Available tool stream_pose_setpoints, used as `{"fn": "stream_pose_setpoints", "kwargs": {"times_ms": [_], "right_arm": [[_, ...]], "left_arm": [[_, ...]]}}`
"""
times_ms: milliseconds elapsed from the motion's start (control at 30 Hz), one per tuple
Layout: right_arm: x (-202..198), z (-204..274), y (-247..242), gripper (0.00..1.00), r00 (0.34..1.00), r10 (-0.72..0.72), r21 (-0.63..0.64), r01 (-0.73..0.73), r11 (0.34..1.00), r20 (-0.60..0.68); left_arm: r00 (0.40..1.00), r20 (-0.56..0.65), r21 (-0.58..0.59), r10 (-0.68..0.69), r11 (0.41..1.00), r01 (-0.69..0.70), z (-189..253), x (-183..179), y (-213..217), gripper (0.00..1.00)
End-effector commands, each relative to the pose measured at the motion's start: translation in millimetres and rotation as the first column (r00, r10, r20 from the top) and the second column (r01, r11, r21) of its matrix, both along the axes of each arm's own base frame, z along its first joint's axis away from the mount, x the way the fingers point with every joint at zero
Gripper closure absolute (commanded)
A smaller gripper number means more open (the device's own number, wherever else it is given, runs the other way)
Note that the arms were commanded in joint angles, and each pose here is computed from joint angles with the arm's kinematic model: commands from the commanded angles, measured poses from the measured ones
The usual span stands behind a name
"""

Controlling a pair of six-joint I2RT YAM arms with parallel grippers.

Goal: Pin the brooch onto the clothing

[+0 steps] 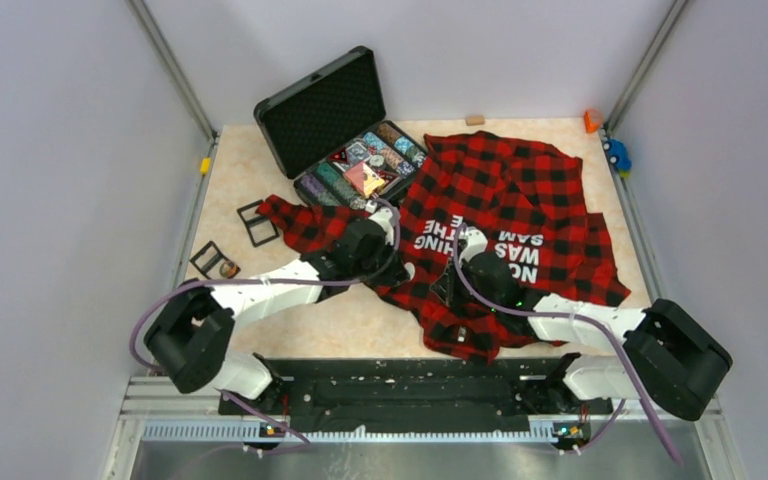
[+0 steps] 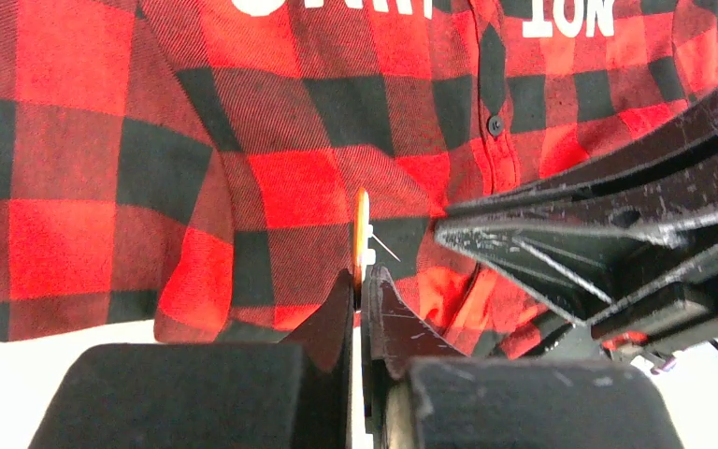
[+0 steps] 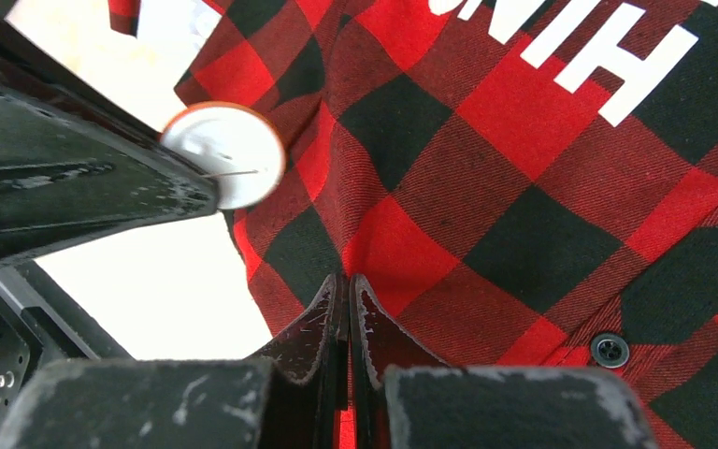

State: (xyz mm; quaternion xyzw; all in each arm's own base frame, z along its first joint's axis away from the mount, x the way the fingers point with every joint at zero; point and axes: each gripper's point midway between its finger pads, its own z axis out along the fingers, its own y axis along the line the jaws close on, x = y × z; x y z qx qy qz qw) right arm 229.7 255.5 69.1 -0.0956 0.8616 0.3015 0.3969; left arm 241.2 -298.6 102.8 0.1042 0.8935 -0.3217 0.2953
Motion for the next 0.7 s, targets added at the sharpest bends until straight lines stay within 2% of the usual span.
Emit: {"fn": "stream_pose_setpoints", "kwargs": {"times_ms": [0,400,667], "right_arm": [[6,26,8,1.00,0.998,-0.004,0.100,-0.002,0.995,0.063],[2,37,6,1.00,0.996,-0.023,0.171,0.009,0.985,0.081],[-2,37,10,1.00,0.997,0.006,0.188,-0.021,0.982,0.080]], "left_arm": [[0.997,0.077,-0.022,0.013,1.000,-0.011,18,17,-23,1.00],[0.997,0.075,0.121,0.025,0.992,-0.034,-7,10,-22,1.00],[0.999,0.044,0.152,0.014,0.988,-0.021,-19,5,-26,1.00]]}}
